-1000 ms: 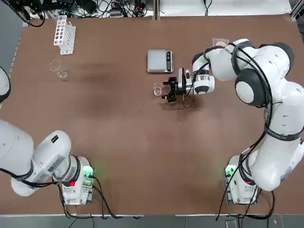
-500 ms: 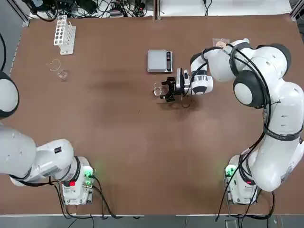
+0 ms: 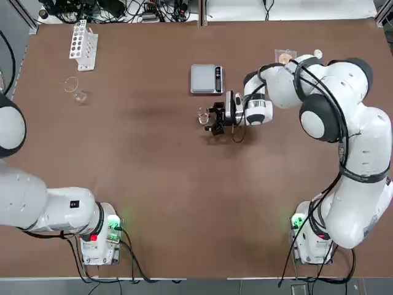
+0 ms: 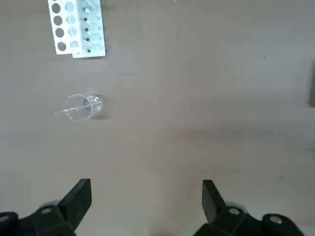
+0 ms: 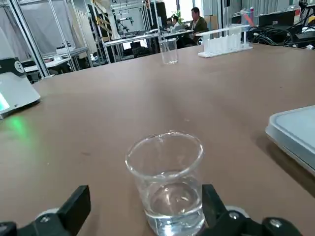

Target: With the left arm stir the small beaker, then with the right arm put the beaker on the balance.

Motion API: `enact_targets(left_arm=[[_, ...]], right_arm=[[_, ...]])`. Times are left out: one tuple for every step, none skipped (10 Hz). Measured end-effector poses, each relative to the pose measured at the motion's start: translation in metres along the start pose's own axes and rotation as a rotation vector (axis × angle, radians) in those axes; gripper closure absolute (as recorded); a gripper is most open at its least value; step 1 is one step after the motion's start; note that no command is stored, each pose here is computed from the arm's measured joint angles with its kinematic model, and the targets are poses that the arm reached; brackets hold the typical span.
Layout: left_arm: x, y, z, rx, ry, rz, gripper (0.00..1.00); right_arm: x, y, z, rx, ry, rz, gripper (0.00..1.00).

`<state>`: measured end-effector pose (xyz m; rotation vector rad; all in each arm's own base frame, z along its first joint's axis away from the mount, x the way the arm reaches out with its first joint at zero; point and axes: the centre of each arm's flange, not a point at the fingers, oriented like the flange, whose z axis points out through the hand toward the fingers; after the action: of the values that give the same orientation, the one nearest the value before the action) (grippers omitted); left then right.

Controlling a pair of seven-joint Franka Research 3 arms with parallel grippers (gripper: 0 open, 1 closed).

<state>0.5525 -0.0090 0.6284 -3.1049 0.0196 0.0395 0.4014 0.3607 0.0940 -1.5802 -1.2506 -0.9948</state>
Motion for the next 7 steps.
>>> enact_targets(left_arm=[[0.0,-0.002,0.0,-0.002,0.001,-0.005,0.0],[0.001,-0.004,0.0,-0.006,0.007,-0.009,0.0],[0.004,-0.006,0.0,-0.025,0.019,-0.018,0.0],[0.007,-0.012,0.002,-0.05,0.026,-0.037,0.01],[0.008,-0.025,0.003,-0.065,0.028,-0.063,0.01],[0.007,-0.04,0.003,-0.084,0.031,-0.087,0.01],[0.007,-0.045,0.002,-0.097,0.035,-0.094,0.01]], right_arm=[[0.0,-0.001,0.001,0.002,-0.001,0.0,0.0],[0.0,-0.002,0.002,-0.001,0.001,0.002,0.0],[0.001,-0.003,0.003,-0.006,0.004,0.005,0.01],[0.001,-0.004,0.005,-0.006,0.006,0.006,0.02],[0.002,-0.005,0.006,-0.007,0.009,0.006,0.02],[0.004,-0.004,0.008,-0.011,0.015,0.006,0.02],[0.004,-0.003,0.009,-0.015,0.018,0.008,0.01]])
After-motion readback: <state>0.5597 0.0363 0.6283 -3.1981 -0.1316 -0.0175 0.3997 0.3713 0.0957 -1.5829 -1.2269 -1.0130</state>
